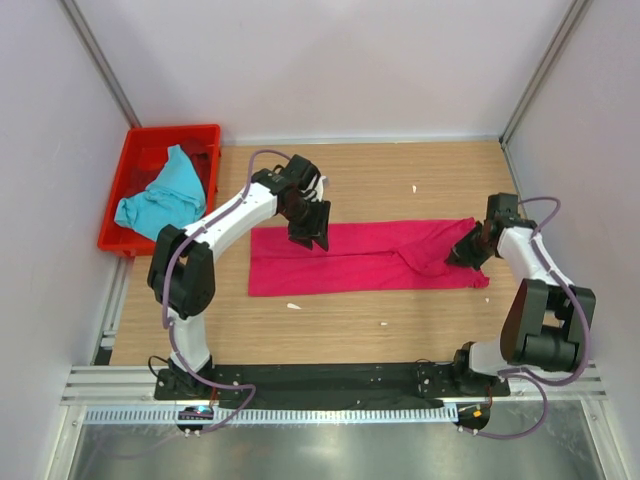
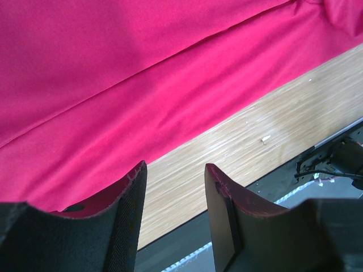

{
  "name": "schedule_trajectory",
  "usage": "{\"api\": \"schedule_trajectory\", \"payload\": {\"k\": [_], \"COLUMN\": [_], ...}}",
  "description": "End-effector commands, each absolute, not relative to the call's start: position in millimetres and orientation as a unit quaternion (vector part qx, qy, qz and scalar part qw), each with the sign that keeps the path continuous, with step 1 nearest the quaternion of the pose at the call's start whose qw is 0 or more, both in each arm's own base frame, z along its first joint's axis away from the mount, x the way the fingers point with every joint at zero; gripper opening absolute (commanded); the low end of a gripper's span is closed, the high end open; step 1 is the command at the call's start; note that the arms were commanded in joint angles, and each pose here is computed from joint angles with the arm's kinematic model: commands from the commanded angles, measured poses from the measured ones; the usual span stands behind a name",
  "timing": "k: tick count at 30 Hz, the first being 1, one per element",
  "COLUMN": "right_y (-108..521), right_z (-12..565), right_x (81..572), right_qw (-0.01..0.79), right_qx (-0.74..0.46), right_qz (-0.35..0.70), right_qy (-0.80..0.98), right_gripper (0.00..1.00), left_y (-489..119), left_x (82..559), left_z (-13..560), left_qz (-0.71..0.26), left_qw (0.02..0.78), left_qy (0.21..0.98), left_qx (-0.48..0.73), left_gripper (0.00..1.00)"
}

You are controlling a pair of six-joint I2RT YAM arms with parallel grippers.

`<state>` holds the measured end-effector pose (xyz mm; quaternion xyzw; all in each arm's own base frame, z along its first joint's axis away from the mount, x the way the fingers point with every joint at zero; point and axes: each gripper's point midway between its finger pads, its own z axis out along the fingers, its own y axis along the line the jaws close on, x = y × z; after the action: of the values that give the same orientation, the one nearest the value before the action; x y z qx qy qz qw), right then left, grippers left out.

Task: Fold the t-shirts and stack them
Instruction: Fold the tshirt

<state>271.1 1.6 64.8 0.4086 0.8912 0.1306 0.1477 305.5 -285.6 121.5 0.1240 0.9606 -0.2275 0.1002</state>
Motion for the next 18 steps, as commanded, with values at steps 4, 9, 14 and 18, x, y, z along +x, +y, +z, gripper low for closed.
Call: {"api": "schedule_trajectory", "payload": {"k": [4,9,14,18], "right_y": [-9,-14,-22,-31], "right_z": [79,82,79,84], "right_x": [333,383,424,438], "right_qw": [0.172,0.189,0.2,0.207], "right_qx": [0.399,0.394,0.374,0.347], "right_qz": [0.144,0.164,0.166,0.151], "right_qy": [0.889,0.885,0.89,0.902], "right_gripper": [0.01,0.01,0.02,0.14], "left_y": [-294,-292,-290,-290], "left_x": [314,311,310,311], "left_z": [134,130,129,127], "left_qz": [-0.247,-0.241,-0.239,-0.237], "left_qw": [0.116,0.11,0.108,0.107], "left_qy": [0.953,0.955,0.955,0.956], "left_qx": [0.133,0.136,0.137,0.138], "left_gripper": [0.47,0.46,0.46,0.46]}}
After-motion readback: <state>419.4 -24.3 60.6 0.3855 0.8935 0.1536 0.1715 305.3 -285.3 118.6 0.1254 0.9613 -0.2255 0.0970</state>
